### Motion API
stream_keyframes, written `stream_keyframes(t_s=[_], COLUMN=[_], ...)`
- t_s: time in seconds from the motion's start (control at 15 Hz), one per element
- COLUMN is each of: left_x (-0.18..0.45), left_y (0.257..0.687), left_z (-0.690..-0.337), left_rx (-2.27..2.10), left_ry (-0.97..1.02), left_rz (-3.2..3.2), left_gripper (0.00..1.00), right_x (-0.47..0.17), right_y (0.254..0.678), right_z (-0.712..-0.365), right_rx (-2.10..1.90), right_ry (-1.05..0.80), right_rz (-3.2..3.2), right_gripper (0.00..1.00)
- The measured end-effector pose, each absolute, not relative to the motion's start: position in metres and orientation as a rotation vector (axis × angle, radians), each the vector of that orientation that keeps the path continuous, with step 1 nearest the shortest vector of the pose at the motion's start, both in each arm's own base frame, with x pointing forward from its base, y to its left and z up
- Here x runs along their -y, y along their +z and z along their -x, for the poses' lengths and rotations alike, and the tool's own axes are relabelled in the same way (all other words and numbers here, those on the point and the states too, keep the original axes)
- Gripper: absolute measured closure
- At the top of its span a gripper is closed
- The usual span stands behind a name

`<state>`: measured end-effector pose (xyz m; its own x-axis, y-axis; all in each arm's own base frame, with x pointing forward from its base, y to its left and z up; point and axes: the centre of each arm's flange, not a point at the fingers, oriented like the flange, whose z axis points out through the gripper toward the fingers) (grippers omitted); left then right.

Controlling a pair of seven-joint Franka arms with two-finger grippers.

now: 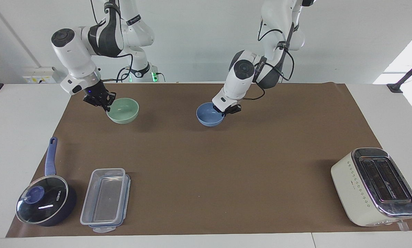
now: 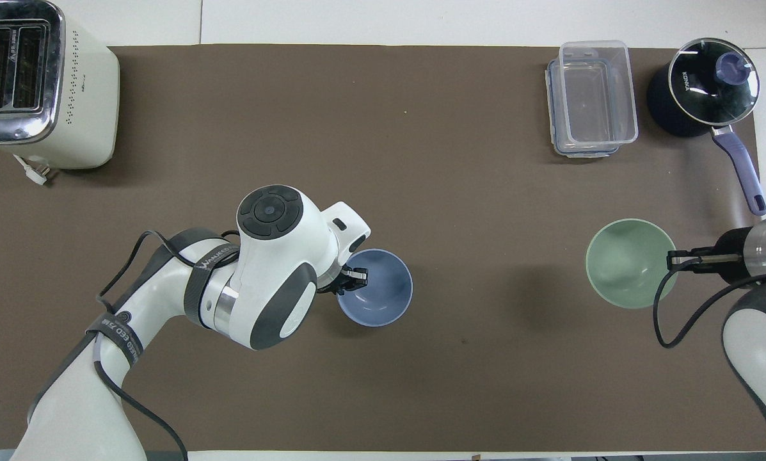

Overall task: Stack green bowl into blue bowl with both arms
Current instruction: 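Slide the blue bowl with the left gripper while the right gripper lifts the green bowl, then release the blue bowl with the left gripper while the right gripper carries the green bowl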

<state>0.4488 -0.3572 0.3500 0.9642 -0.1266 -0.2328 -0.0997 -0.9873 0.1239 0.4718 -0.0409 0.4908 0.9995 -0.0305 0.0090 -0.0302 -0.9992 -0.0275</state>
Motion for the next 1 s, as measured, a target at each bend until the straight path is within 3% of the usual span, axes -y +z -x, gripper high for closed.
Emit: stream_keyframes(t_s=[0.4,0.47,0.53,0.6,0.8,1.0], left_x=[0.361,0.362,0.362,0.362,0.357,0.310], left_y=[0.336,0.337,0.337,0.337,0.357,0.433], left_z=[-0.452,-0.453,-0.453,-0.453,-0.460,-0.488], left_rx=[0.167,0.168,0.169,0.170,0.160,0.099], left_ry=[-0.347,-0.344,-0.341,-0.338,-0.320,-0.305], left_rz=[-2.997,-2.996,-2.995,-2.994,-2.987,-2.970], left_gripper=[0.96,0.90,0.83,0.68,0.37,0.03], right_x=[0.012,0.006,0.002,-0.003,-0.035,-0.085], right_y=[0.512,0.514,0.516,0.519,0.526,0.528], right_z=[-0.481,-0.484,-0.486,-0.488,-0.493,-0.490], right_rx=[-0.117,-0.126,-0.127,-0.117,-0.131,-0.203], right_ry=[0.046,0.048,0.046,0.046,0.044,0.051], right_rz=[3.072,3.066,3.064,3.063,3.062,3.059], right_gripper=[0.96,0.96,0.96,0.96,0.96,0.96])
